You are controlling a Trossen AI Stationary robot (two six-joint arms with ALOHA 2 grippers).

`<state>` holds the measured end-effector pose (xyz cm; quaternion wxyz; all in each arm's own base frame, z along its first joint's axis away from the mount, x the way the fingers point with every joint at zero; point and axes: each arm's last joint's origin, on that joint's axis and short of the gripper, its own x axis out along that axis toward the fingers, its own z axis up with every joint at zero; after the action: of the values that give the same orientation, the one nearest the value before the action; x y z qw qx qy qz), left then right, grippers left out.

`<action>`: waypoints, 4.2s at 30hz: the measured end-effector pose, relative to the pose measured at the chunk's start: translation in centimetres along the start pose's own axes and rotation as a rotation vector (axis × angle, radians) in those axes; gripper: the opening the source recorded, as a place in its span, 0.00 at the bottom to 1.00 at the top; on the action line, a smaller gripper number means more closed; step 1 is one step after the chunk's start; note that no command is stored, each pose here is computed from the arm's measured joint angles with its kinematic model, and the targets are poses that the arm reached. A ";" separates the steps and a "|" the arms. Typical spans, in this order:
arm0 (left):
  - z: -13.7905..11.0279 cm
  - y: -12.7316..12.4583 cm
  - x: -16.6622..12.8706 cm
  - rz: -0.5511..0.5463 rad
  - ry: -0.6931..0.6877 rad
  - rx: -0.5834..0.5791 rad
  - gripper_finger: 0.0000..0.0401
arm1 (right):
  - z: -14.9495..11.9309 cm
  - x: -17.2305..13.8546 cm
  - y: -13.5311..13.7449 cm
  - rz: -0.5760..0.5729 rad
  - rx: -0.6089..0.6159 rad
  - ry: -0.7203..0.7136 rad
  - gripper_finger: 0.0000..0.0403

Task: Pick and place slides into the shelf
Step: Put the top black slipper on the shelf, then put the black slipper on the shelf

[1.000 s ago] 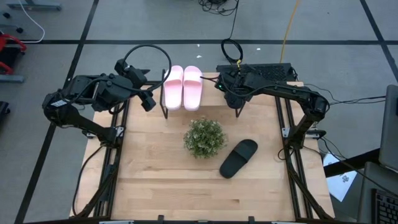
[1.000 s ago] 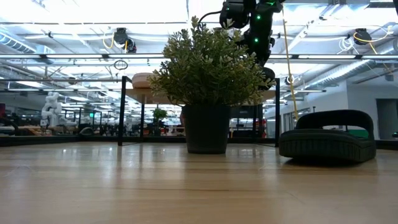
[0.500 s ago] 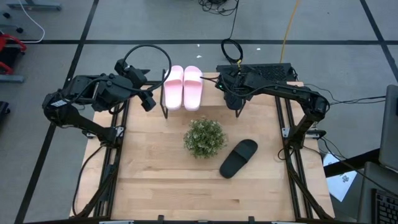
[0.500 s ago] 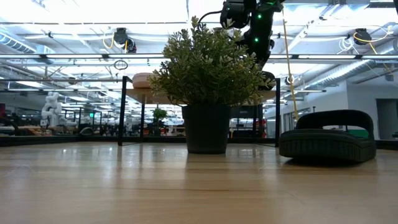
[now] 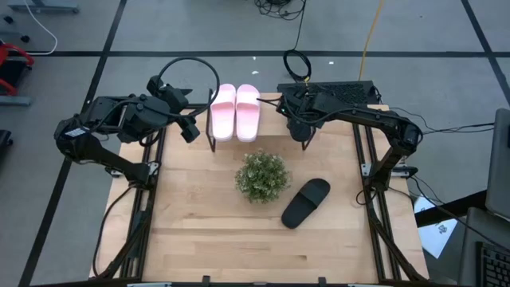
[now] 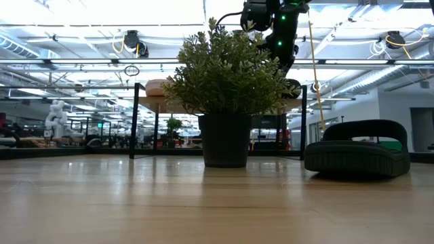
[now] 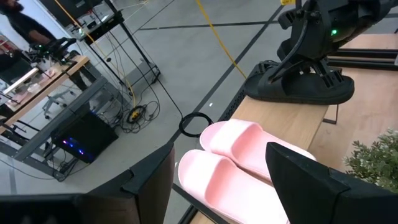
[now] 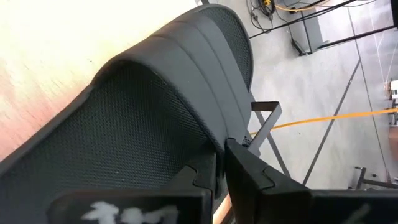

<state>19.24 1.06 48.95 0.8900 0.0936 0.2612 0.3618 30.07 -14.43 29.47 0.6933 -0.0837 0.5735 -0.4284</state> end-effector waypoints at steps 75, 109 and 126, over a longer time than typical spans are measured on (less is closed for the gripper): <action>0.0 0.0 0.0 -0.007 0.001 0.027 0.64 | -12.3 -18.2 1.1 0.985 -0.163 0.008 0.58; 0.0 -0.2 0.0 -0.079 0.002 0.109 0.64 | -16.4 -13.6 12.0 1.016 -0.039 0.132 0.46; 0.0 -0.2 0.0 -0.078 -0.001 0.170 0.64 | -16.1 -10.6 15.9 0.867 -0.092 0.302 0.41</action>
<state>19.36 0.90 48.86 0.8923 0.1589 0.2941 0.3035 24.31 8.81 22.21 0.7126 0.1966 0.6687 -0.0803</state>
